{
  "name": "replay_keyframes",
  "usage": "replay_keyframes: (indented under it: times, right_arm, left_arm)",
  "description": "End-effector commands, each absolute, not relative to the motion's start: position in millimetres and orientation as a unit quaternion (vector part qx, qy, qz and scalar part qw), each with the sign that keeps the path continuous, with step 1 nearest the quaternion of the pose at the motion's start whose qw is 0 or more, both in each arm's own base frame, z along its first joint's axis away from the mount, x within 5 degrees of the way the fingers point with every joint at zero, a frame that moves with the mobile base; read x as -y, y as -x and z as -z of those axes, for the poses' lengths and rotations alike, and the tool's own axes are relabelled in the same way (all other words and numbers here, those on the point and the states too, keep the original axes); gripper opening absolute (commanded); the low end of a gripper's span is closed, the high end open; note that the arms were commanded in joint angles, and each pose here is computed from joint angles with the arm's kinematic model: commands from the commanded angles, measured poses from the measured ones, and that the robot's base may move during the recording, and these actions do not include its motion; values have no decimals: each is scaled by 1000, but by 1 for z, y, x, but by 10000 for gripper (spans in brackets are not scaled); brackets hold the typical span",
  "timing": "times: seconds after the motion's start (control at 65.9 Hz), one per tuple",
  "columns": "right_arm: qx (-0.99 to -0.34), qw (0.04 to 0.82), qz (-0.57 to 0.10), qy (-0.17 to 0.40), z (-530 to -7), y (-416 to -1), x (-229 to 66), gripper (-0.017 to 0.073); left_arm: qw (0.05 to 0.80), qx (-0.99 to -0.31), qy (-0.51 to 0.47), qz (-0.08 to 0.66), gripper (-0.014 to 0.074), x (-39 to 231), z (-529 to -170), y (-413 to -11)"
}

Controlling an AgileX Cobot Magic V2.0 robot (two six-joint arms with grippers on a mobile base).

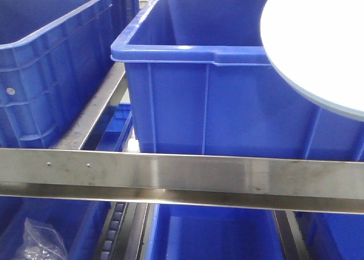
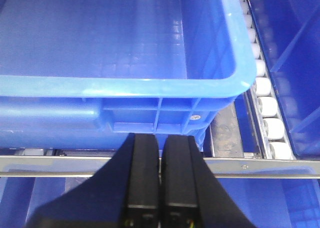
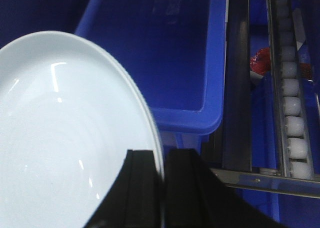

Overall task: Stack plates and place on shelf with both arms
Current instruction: 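Move the right gripper with the plates over the upper blue bin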

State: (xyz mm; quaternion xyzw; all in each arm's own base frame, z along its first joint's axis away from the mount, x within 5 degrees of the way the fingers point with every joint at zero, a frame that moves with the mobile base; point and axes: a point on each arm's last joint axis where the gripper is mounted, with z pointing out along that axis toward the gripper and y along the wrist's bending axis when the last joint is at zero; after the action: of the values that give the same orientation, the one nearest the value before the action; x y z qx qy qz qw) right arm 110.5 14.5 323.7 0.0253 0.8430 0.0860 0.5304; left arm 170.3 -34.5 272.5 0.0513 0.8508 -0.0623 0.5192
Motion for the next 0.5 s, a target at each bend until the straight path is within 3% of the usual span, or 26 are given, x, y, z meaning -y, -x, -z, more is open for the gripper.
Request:
replay_keyframes:
  times: [0.0, 0.486]
  right_arm:
    - [-809, 580, -91, -24, -341, -112, -14, 48]
    - [-800, 592, -93, -24, -343, -113, -14, 48]
  left_arm:
    - [565, -820, -51, 77, 89, 37, -289, -174]
    - [565, -820, -51, 77, 89, 37, -289, -174]
